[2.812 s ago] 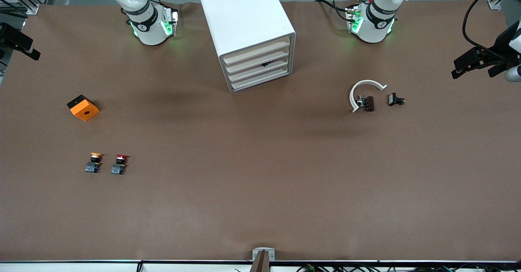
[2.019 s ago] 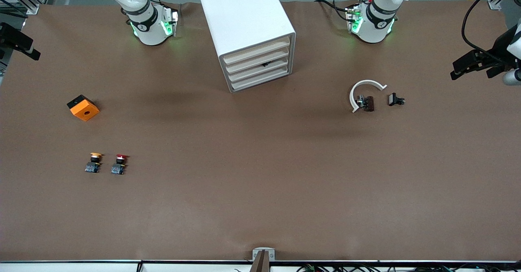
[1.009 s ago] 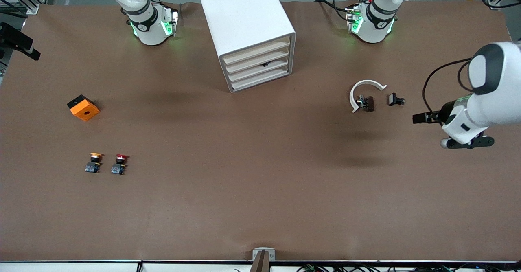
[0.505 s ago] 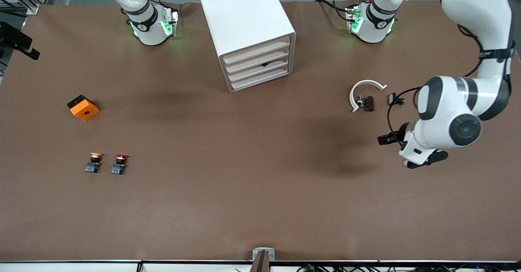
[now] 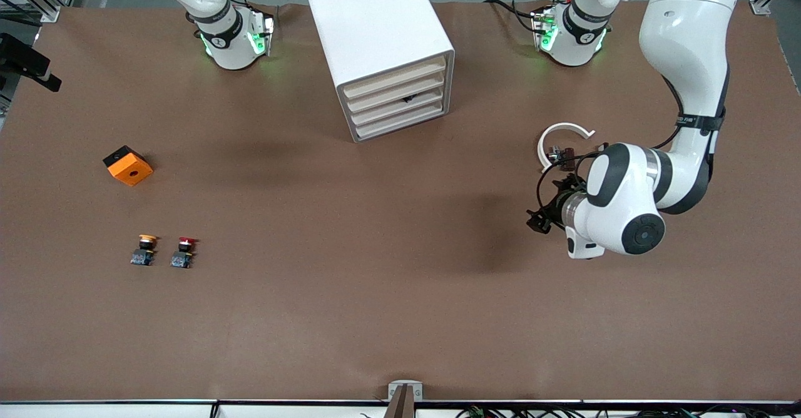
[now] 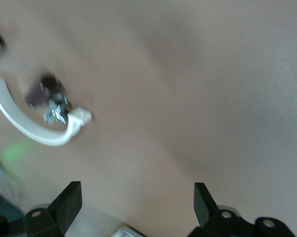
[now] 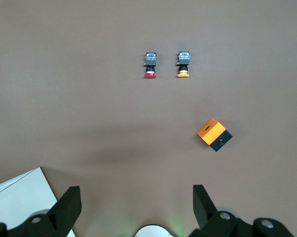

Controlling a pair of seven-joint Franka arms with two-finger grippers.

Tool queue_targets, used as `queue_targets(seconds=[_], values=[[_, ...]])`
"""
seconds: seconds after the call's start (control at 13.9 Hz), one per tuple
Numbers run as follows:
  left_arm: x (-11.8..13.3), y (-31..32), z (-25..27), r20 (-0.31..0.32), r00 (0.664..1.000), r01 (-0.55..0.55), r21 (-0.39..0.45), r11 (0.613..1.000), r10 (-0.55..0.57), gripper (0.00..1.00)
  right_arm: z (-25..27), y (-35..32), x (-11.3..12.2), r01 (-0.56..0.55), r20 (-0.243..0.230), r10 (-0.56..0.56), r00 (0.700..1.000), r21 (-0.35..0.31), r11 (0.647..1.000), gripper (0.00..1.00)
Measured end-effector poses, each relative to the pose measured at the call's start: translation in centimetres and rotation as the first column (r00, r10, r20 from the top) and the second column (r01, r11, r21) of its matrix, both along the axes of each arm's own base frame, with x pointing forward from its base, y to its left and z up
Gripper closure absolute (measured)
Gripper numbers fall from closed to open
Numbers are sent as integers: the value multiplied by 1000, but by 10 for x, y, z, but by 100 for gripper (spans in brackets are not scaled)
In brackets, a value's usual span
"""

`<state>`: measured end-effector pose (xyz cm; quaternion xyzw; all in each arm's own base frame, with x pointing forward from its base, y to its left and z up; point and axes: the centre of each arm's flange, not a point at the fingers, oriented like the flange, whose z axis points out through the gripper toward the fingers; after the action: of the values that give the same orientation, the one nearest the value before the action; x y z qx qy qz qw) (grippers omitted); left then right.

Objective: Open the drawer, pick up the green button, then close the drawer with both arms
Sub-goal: 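Move the left gripper toward the white cabinet's drawer handle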

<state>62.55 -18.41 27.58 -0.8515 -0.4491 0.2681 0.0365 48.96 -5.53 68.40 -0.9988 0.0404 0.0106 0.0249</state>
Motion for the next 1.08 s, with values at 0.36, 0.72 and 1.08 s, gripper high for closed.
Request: queue_targets(seconds=[0.36,0.72,1.08], values=[[-2,-21,-19,-197,926,-319,53,946,323,0,-8,-4,5,7,-17,-7,1000,1,1000,0],[-23,-38,-54,-475,680,-487,277,828,559,0,-49,-4,33,-62,-84,62,995,6,998,0],[-52,-58,-84,-627,402,-408,529,744,667,0,-81,-4,51,-75,-143,76,987,11,997,0]])
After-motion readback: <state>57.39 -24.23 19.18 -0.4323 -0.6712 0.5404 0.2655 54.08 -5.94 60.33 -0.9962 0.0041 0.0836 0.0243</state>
